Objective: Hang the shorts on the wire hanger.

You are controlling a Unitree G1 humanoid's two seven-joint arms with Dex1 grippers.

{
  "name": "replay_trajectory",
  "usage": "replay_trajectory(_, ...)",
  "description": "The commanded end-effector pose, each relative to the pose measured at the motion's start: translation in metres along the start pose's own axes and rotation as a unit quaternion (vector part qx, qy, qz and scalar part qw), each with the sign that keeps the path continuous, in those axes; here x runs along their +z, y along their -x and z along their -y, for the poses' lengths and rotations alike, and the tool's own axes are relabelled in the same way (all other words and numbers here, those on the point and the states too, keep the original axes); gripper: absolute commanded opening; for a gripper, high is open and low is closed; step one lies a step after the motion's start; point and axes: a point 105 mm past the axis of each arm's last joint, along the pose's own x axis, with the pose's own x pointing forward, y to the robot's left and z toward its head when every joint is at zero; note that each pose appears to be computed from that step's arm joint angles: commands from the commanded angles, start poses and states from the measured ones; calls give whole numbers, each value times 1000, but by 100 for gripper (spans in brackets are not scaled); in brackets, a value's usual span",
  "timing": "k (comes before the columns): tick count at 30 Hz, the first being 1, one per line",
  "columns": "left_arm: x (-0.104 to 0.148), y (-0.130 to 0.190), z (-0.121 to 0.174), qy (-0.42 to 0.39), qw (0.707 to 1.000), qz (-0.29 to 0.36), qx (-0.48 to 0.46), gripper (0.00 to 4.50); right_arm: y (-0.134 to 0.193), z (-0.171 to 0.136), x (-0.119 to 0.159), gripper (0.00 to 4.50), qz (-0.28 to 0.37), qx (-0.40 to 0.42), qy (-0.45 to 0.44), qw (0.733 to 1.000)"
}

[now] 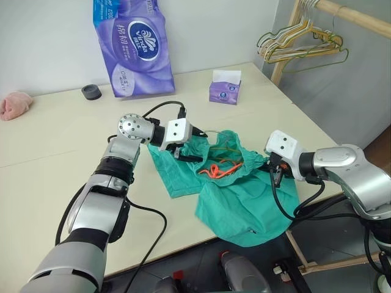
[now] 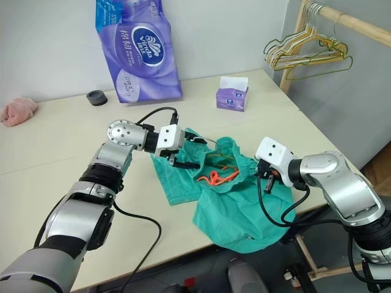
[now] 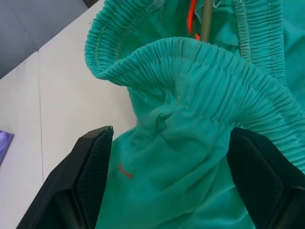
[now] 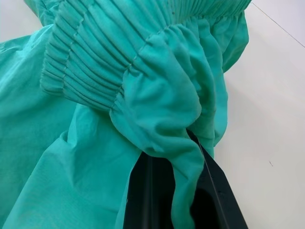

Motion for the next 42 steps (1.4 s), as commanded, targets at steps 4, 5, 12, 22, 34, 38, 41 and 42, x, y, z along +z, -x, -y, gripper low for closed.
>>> replay_trajectory(4, 3, -7, -1, -1, 1000, 5, -18, 235, 17, 9, 32, 0, 48, -29, 47, 997)
replay_trajectory(5, 3, -8, -2, 3, 1000, 6, -15, 204, 18, 10, 34, 0, 53, -29, 48, 997)
replay_trajectory(12, -1, -13, 1, 18, 1000, 13, -16, 2, 22, 11, 37, 0, 62, -35, 47, 996)
replay_trajectory(22, 16, -19, -7, 39, 998, 57, -15, 2, 24, 10, 31, 0, 52, -40, 36, 997)
replay_trajectory(34, 39, -13, -39, 37, 995, 82, 42, 2, 48, 16, 10, 0, 60, -92, -43, 993)
replay_trajectory(38, 31, 15, -60, 67, 988, 74, 121, 2, 51, 19, 5, 0, 80, -133, -66, 986)
replay_trajectory(41, 33, 36, -74, 96, 978, 87, 165, 2, 49, 17, 2, 0, 92, -151, -86, 980)
replay_trajectory(42, 34, 41, -76, 102, 975, 90, 174, 2, 48, 16, 0, 0, 94, -154, -91, 979)
